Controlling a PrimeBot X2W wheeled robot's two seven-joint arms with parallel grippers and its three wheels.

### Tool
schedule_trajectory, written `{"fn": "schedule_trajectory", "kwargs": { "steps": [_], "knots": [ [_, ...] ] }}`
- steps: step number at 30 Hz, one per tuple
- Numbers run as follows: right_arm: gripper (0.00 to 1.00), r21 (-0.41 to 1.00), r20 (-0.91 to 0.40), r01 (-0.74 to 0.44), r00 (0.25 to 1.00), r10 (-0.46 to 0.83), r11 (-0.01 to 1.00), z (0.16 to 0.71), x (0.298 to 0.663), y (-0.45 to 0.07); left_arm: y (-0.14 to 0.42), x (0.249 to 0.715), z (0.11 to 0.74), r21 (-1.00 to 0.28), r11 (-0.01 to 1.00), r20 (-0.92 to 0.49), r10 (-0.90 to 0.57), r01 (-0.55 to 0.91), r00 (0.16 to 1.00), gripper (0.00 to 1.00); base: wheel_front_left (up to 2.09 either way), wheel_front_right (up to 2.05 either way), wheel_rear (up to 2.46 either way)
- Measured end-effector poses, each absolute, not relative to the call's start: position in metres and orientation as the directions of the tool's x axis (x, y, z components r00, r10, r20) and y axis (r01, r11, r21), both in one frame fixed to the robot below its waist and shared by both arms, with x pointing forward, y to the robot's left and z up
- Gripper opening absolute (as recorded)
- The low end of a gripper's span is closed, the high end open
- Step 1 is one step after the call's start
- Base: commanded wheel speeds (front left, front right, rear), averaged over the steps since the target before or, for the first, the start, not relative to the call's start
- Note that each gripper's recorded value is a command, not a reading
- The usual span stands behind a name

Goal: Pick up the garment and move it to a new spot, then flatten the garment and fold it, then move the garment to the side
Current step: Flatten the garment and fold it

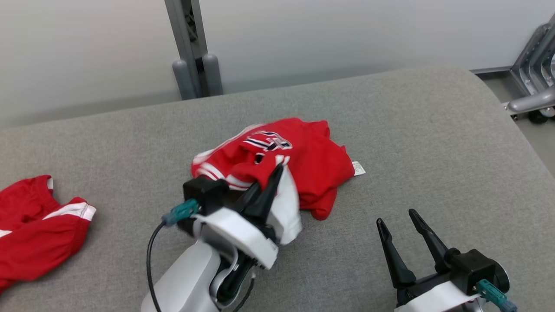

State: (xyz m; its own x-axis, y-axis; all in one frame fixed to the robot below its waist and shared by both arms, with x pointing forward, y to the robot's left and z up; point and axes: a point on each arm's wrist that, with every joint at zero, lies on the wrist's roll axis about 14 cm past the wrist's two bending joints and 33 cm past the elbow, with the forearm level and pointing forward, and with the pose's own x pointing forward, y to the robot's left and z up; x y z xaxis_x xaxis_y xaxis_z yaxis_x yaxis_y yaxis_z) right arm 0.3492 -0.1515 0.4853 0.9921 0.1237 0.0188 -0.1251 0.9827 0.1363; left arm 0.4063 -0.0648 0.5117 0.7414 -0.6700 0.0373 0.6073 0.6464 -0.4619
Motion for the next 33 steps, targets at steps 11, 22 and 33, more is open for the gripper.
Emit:
{"fn": "schedule_trajectory", "kwargs": {
  "steps": [11,22,33],
  "knots": [
    [1.0,0.146,0.075,-0.102,0.993,0.092,0.984,0.502,0.329,-0.159,-0.115,0.399,0.667,-0.388,0.459,0.286,-0.764,0.799,0.578,0.0,0.0,0.0,0.0],
    [1.0,0.16,0.106,-0.048,0.994,0.031,0.986,0.51,0.314,-0.176,-0.136,0.422,0.661,-0.611,0.473,0.013,-0.796,0.634,0.606,0.0,0.0,0.0,0.0],
    [1.0,0.169,0.086,-0.076,0.994,0.062,0.983,0.503,0.317,-0.166,0.006,0.426,0.469,-0.449,0.808,-0.36,-0.554,0.381,0.751,0.0,0.0,0.0,0.0]
  ]
}}
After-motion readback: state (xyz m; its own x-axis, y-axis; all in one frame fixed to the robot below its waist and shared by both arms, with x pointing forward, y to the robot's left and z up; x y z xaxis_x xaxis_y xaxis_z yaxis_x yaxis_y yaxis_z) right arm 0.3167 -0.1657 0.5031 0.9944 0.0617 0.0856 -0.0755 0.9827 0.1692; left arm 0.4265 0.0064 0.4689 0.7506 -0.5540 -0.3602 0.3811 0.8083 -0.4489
